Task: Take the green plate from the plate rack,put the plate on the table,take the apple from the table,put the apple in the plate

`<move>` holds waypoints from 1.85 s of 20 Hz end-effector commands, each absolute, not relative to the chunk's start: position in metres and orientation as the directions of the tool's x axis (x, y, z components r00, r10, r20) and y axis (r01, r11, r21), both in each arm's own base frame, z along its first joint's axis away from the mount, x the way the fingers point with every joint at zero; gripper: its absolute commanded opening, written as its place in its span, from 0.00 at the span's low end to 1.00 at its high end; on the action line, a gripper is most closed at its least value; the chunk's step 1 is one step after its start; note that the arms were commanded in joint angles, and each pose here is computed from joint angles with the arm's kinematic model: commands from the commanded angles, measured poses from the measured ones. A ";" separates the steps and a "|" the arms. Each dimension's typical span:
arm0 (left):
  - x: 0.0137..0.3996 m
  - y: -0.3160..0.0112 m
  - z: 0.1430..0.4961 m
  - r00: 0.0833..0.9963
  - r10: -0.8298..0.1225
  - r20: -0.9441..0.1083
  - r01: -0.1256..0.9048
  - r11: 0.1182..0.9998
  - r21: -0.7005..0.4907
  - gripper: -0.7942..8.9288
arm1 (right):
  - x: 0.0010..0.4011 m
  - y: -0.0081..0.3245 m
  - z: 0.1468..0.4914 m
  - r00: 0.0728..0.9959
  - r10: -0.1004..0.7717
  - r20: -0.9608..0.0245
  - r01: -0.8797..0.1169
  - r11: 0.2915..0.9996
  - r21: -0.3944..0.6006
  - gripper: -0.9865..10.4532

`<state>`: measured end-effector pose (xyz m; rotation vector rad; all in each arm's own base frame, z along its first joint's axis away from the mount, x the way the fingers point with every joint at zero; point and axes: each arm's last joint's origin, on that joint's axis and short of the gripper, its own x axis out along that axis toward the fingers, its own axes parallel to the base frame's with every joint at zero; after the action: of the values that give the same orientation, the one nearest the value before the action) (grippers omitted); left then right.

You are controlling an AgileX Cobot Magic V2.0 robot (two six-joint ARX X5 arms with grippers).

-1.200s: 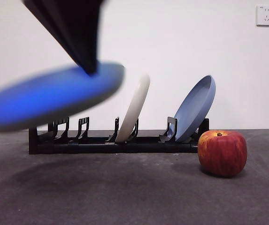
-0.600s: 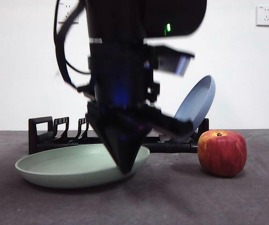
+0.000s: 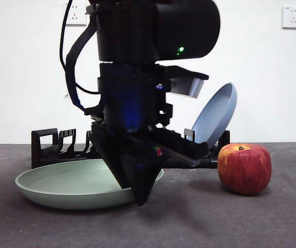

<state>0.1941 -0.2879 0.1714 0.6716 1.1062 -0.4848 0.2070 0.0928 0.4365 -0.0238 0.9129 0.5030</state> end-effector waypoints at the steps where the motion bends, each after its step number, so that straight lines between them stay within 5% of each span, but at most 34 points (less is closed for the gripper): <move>1: 0.195 -0.286 0.167 0.371 -0.018 -0.928 0.663 0.705 0.251 0.25 | 0.208 0.093 0.437 0.503 0.405 -0.764 -0.429 0.884 0.187 0.61; 5: 0.184 -0.278 0.200 0.373 -0.090 -0.923 0.677 0.707 0.204 0.25 | 0.208 0.093 0.437 0.505 0.405 -0.762 -0.429 0.884 0.185 0.61; 9: 0.159 -0.251 0.276 0.397 -0.336 -0.854 0.709 0.703 0.053 0.25 | 0.208 0.092 0.436 0.528 0.358 -0.770 -0.419 0.899 0.131 0.61; 14: 0.115 -0.177 0.368 0.379 -0.696 -0.610 0.802 0.576 -0.158 0.25 | 0.197 0.086 0.438 0.521 0.325 -0.789 -0.410 0.906 0.103 0.61; 17: 0.082 -0.120 0.402 0.407 -0.803 -0.436 0.829 0.525 -0.193 0.25 | 0.179 0.081 0.441 0.528 0.332 -0.782 -0.418 0.903 0.102 0.61; 24: 0.032 -0.037 0.404 0.599 -0.706 -0.379 0.714 0.685 -0.147 0.25 | 0.146 0.072 0.412 0.511 0.299 -0.806 -0.392 0.915 0.091 0.61; 31: 0.010 -0.002 0.385 0.726 -0.489 -0.484 0.494 0.860 -0.128 0.25 | 0.156 0.085 0.324 0.460 0.292 -0.838 -0.341 0.930 0.136 0.61; 37: -0.003 0.014 0.379 0.737 -0.481 -0.475 0.465 0.871 -0.162 0.25 | 0.192 0.102 0.280 0.462 0.217 -0.860 -0.300 0.951 0.079 0.61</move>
<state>-0.0019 0.0124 0.3807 -0.0106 0.5315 -0.5300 0.1888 0.1005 0.2846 -0.0916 1.0356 0.3326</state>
